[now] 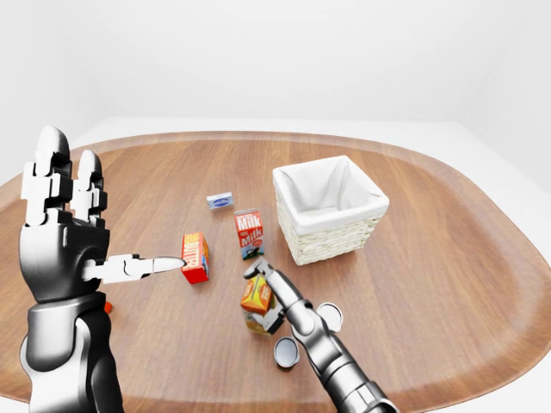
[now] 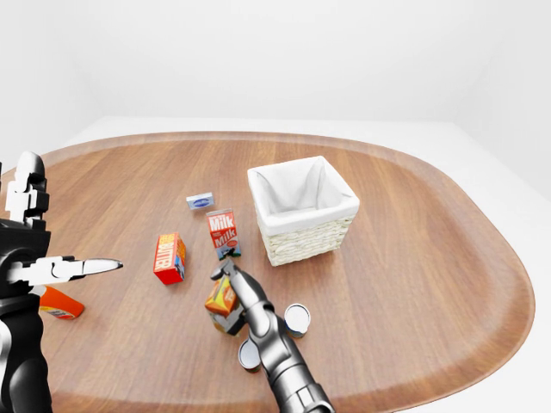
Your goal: Pick up the orange juice, and put it in the basket.
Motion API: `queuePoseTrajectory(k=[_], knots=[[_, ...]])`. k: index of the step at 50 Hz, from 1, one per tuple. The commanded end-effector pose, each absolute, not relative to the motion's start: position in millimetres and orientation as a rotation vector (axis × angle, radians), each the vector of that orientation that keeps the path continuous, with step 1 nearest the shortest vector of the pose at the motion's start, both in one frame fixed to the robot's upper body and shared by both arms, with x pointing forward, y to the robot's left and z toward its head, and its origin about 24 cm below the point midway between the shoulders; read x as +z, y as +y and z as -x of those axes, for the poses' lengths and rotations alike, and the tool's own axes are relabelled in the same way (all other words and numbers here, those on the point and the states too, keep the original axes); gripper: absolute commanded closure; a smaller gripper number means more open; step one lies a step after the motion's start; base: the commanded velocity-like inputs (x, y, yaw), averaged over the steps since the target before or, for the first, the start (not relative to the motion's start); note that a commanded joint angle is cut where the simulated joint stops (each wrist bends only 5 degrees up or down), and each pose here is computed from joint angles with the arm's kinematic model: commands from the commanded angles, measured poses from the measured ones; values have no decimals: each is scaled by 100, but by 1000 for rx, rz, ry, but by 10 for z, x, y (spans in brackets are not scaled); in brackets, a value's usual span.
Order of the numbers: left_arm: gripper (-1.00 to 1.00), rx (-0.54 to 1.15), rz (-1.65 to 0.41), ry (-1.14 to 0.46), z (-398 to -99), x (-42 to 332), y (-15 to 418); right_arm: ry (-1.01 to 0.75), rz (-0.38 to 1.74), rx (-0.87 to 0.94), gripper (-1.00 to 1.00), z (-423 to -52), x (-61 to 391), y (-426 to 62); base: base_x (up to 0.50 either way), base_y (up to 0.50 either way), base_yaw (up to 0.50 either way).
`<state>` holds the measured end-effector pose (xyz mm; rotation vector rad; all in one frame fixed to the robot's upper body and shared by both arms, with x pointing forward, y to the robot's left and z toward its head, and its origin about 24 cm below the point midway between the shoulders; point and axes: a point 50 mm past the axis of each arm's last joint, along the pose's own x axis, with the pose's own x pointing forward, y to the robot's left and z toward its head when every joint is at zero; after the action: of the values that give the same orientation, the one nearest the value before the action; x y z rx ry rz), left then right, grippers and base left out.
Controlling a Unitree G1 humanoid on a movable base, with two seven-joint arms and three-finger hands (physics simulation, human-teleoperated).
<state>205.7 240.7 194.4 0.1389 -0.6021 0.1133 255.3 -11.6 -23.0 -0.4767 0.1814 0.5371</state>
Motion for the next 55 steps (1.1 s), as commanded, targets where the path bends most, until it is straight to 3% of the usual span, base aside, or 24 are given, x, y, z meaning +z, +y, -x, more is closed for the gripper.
queuePoseTrajectory(k=[1, 25, 43, 55], knots=[[-100, 112, -137, -605, -2054, 1949, 2407, 113, 476, 522, 100, -2616, -75, -109, 0, 0, 0], [-100, 110, -137, -604, -2048, 1947, 2405, 46, 491, 505, 100, -2734, 94, -73, 0, 0, 0], [-100, 110, -138, -608, -2045, 1954, 2402, -201, 426, 528, 100, -2763, 720, 27, 0, 0, 0], [-100, 111, -135, -603, -2059, 1945, 2405, -238, 448, 509, 100, -2800, 990, 5, 0, 0, 0]])
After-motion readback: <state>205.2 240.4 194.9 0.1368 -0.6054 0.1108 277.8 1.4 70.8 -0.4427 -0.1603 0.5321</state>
